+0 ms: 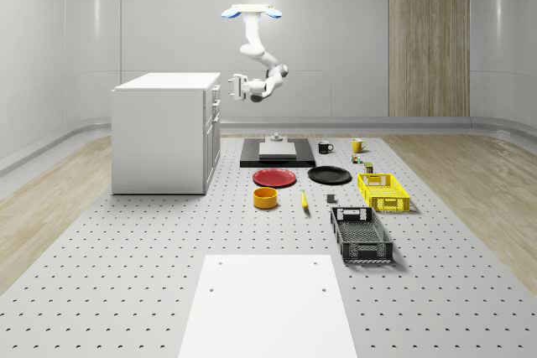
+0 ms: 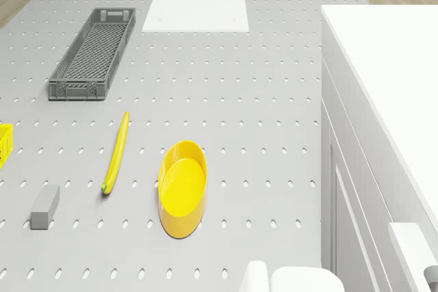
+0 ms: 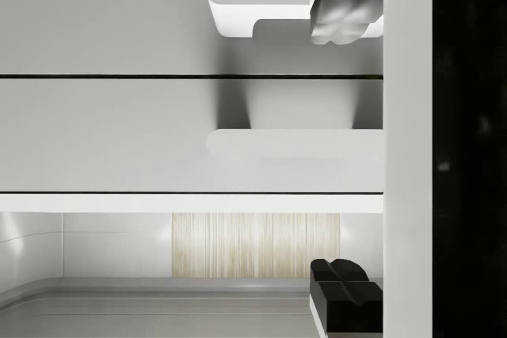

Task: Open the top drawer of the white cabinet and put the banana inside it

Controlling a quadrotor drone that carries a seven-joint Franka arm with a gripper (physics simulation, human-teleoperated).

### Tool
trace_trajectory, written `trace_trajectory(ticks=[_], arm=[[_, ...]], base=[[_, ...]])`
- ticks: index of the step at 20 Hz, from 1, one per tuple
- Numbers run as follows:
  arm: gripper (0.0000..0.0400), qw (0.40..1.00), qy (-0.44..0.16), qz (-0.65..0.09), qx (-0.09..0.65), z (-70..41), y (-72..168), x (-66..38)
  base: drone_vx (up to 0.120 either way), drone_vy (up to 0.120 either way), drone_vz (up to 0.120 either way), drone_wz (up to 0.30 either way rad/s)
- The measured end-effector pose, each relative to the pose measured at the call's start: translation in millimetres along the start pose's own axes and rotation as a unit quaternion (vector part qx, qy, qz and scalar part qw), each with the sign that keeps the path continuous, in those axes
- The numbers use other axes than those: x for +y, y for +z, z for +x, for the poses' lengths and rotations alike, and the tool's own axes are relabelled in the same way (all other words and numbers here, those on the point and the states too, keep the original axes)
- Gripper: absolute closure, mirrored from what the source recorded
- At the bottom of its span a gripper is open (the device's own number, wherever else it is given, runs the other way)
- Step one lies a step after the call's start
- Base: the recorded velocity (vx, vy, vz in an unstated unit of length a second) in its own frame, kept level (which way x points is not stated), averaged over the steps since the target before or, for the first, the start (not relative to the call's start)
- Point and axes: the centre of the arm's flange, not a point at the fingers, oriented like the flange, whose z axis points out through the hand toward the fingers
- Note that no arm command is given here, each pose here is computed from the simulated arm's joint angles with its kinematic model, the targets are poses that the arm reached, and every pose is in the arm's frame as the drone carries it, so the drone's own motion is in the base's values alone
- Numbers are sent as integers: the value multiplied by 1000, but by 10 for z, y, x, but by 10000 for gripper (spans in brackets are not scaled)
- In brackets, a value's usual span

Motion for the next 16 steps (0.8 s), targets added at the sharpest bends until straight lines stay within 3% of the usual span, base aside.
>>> trace_trajectory(ticks=[16], arm=[[0,1000,0,0,0,-7,633,-10]], base=[[0,0,0,0]])
